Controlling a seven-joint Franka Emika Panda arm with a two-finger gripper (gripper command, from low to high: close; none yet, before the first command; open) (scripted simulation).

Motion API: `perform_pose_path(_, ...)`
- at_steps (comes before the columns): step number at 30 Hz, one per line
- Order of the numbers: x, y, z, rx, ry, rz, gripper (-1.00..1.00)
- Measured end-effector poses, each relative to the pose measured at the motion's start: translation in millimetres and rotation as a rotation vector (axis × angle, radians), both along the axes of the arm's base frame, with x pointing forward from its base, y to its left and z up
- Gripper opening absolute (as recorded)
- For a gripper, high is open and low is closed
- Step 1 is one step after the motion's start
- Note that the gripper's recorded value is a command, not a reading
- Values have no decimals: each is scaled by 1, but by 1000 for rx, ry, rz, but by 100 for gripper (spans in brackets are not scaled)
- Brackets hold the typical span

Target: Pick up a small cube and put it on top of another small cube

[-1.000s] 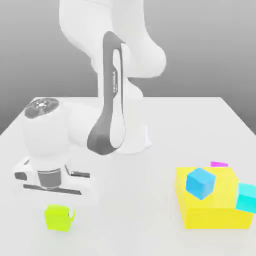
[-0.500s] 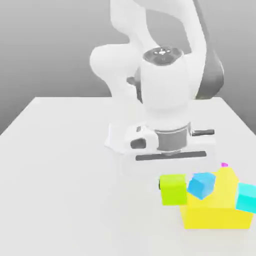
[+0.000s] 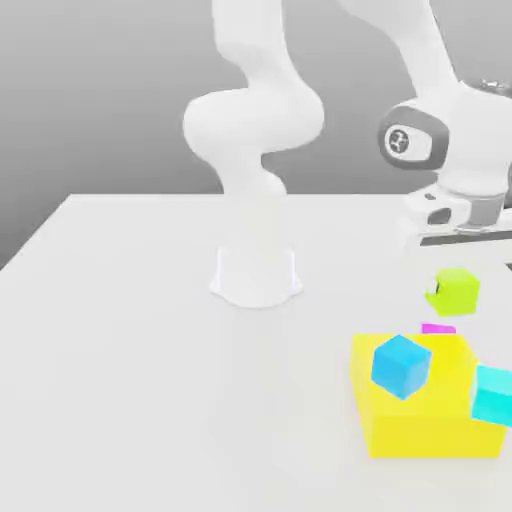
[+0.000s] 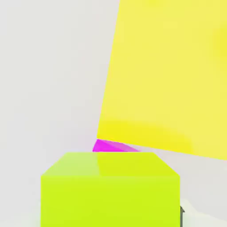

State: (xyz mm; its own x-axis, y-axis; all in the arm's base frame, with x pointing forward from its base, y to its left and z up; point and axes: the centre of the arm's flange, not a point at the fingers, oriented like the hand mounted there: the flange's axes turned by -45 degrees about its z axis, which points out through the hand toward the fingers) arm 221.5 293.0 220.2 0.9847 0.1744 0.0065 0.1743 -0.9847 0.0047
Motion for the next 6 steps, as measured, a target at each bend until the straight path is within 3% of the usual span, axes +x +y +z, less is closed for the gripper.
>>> perform_pose_path(3,-3,0,-27,2,3,5,-100)
perform_pose_path(4,-3,-1,-32,3,4,3,100)
perform_pose_path(6,-3,-1,-32,3,4,4,100)
